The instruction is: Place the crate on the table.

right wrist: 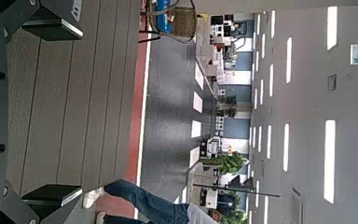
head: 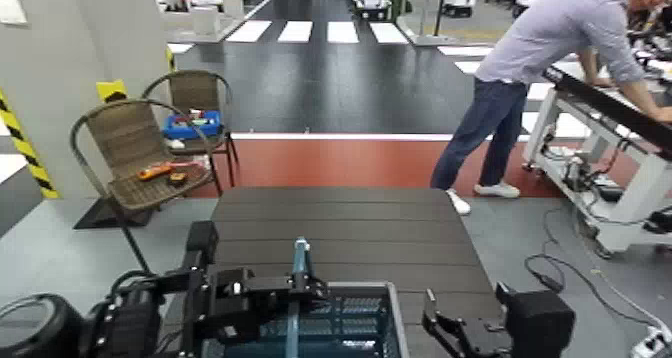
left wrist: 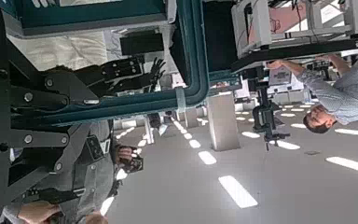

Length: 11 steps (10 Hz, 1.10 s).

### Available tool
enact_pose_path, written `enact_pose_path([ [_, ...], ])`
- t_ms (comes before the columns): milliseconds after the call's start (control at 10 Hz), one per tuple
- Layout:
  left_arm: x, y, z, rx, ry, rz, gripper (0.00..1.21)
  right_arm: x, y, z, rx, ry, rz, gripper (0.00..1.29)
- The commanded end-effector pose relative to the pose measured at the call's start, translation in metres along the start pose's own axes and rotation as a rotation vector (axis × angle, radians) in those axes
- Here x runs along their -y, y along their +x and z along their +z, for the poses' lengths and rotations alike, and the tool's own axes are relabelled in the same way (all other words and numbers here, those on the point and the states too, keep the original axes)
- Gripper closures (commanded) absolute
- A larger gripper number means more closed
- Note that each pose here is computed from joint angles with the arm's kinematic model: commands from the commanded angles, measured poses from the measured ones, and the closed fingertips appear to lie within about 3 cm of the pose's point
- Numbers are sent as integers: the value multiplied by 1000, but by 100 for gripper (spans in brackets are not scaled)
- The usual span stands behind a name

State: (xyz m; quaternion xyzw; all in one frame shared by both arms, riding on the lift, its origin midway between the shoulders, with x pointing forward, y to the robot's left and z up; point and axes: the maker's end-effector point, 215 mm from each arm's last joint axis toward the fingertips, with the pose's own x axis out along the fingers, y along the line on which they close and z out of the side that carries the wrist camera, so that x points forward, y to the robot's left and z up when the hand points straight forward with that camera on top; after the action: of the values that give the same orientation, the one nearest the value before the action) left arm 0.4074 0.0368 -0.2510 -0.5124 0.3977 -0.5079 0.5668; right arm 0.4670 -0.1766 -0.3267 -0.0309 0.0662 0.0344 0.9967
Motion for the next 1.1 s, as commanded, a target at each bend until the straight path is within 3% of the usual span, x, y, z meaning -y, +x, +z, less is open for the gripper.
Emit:
enact_pose_path([
  [100, -10, 14, 9, -13, -42, 3, 119, -2, 1, 0, 5, 7, 4, 14],
  [1100, -36, 63, 55, -3, 6, 4, 119, -13, 8, 3, 17, 31, 32, 14],
])
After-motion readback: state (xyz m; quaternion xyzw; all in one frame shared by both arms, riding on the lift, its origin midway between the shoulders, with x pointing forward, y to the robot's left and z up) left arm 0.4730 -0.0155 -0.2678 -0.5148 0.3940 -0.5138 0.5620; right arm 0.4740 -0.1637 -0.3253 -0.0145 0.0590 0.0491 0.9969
